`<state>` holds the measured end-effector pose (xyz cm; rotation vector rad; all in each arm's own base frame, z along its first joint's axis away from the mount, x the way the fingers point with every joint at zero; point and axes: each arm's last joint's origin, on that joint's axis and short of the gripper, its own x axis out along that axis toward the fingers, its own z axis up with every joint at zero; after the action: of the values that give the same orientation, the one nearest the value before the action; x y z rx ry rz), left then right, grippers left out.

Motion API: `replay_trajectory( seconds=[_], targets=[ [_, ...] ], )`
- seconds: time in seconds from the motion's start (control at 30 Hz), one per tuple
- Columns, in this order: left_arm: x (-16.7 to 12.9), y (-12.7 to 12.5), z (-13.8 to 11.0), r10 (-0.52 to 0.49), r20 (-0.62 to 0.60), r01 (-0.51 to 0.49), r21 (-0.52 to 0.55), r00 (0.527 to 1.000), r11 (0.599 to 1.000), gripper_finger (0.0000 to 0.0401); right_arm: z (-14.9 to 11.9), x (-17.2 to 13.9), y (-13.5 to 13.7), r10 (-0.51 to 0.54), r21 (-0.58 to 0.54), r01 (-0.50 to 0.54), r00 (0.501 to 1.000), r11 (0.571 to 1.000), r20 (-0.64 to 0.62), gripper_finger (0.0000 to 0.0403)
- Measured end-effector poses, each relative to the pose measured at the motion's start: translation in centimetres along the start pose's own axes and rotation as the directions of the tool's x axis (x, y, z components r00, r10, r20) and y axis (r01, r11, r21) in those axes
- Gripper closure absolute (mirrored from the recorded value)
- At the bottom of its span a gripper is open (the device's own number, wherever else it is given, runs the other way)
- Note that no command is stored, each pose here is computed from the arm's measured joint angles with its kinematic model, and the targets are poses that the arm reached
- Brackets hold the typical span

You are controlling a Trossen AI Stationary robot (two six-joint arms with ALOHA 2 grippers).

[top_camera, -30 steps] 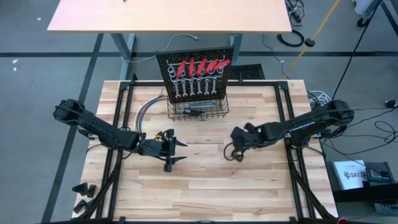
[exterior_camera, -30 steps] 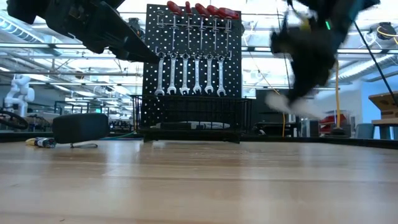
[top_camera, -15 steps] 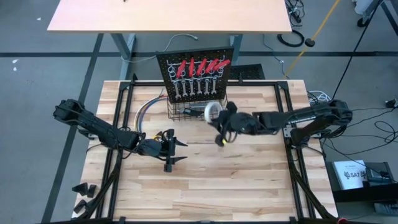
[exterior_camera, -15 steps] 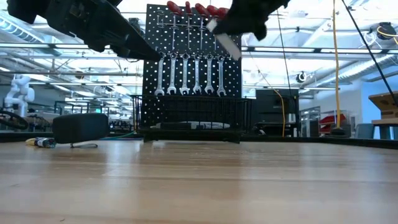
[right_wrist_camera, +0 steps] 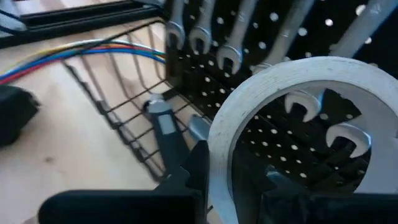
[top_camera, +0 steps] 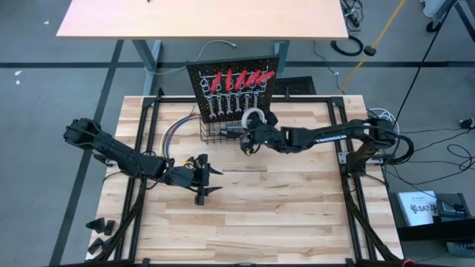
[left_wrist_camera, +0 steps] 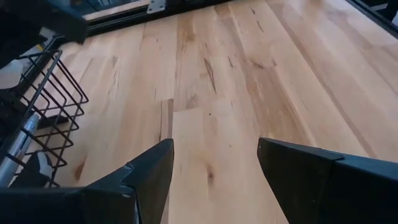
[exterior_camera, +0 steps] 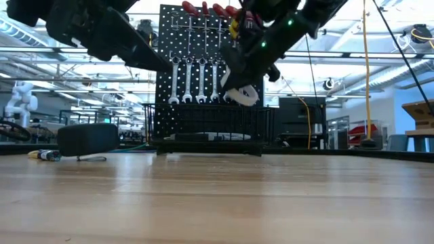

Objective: Hang tools onto peg board
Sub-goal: Put the tape into the wire basket on the peg board, then hang the measuring tape on the peg board

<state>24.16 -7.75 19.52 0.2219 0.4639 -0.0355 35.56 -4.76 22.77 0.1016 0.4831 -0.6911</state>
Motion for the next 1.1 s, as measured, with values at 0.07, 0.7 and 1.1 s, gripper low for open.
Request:
replay_trajectory(
  seconds=[0.07, 0.7, 1.1],
  targets=[
    [0.0, 0.0, -0.1, 0.000, -0.007, 0.000, 0.002, 1.000, 1.000, 0.0161, -0.1, 0.5, -0.4, -0.015, 0.005, 0.015, 1.000, 1.000, -0.005, 0.0372],
    [0.0, 0.0, -0.1, 0.000, -0.007, 0.000, -0.001, 1.000, 1.000, 0.0161, -0.2, 1.2, -1.2, -0.036, 0.032, 0.037, 0.999, 0.999, -0.024, 0.0242],
    [-0.8, 0.1, 0.1, -0.066, -0.075, 0.062, -0.053, 0.995, 0.997, 0.0161, -0.8, -0.4, -1.5, 0.082, 0.012, -0.081, 0.980, 0.997, -0.184, 0.0231]
  ],
)
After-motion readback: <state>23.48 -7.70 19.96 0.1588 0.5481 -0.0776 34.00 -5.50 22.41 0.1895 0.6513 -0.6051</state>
